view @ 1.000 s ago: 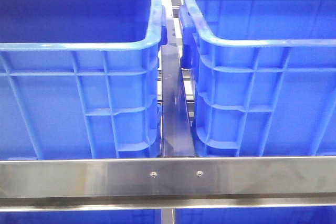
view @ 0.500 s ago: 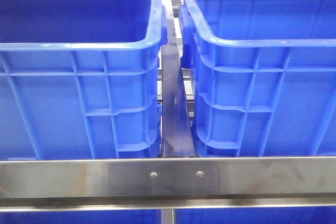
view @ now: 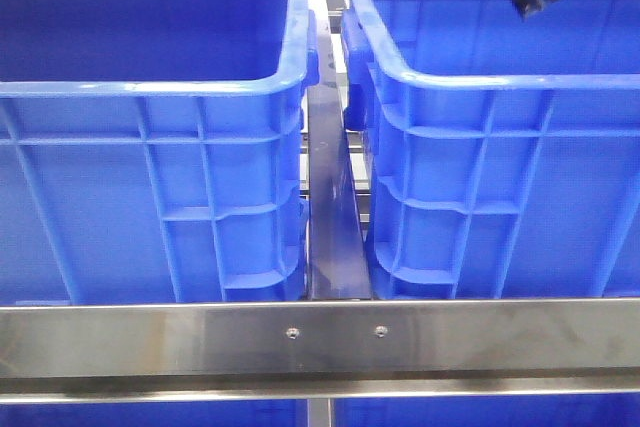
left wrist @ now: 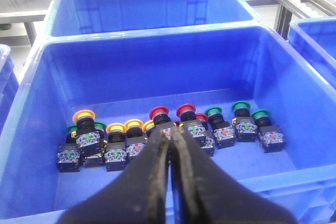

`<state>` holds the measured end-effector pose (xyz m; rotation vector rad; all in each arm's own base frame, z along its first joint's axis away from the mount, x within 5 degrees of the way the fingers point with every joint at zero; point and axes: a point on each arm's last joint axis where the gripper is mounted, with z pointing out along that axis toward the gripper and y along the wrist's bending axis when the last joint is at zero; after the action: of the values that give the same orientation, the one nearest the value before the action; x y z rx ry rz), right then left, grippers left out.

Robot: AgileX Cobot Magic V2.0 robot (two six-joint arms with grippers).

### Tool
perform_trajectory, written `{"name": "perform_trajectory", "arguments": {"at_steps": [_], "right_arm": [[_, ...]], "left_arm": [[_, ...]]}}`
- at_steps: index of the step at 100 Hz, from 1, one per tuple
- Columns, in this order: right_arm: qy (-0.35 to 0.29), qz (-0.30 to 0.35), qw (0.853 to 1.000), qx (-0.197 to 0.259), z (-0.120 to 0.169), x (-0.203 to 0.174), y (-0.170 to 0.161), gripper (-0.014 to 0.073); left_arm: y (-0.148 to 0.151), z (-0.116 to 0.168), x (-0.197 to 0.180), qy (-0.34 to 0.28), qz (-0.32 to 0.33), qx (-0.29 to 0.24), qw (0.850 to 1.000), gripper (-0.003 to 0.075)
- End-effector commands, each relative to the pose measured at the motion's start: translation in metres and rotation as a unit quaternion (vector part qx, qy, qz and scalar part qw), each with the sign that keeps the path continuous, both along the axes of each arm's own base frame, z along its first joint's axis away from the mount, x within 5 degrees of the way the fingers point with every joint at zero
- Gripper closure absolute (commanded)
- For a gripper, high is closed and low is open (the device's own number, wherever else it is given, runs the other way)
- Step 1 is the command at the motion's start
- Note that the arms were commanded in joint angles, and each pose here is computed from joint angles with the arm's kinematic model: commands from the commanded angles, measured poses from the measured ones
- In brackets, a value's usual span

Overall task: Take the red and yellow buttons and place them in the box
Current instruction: 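Carry the yellow button with the right gripper down into the receiving bin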

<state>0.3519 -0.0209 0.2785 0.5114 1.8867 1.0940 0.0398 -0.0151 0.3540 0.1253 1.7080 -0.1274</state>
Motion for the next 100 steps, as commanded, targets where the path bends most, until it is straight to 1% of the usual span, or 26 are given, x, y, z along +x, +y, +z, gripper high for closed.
{"name": "perform_trajectory", "arguments": {"at_steps": [1, 21, 47, 60, 100], "right_arm": [[-0.042, 0.004, 0.999, 0.028, 0.019, 0.009, -0.002, 0.0569], [-0.021, 0.010, 0.999, 0.037, -0.003, 0.034, -0.007, 0.0569], [-0.012, 0.009, 0.999, 0.039, -0.017, 0.054, -0.012, 0.0569], [-0.014, 0.008, 0.999, 0.038, -0.018, 0.061, -0.014, 0.0569], [0.009, 0.003, 0.999, 0.042, -0.040, 0.072, -0.017, 0.0569]], "left_arm": [[0.001, 0.015, 0.001, -0.047, 0.008, -0.020, 0.999, 0.0739], [0.001, 0.015, 0.001, -0.047, 0.008, -0.020, 0.999, 0.0739], [0.001, 0.015, 0.001, -0.046, 0.008, -0.020, 0.999, 0.0739], [0.001, 0.015, 0.001, -0.046, 0.008, -0.020, 0.999, 0.0739], [0.001, 0.015, 0.001, -0.045, 0.008, -0.020, 0.999, 0.0739]]}}
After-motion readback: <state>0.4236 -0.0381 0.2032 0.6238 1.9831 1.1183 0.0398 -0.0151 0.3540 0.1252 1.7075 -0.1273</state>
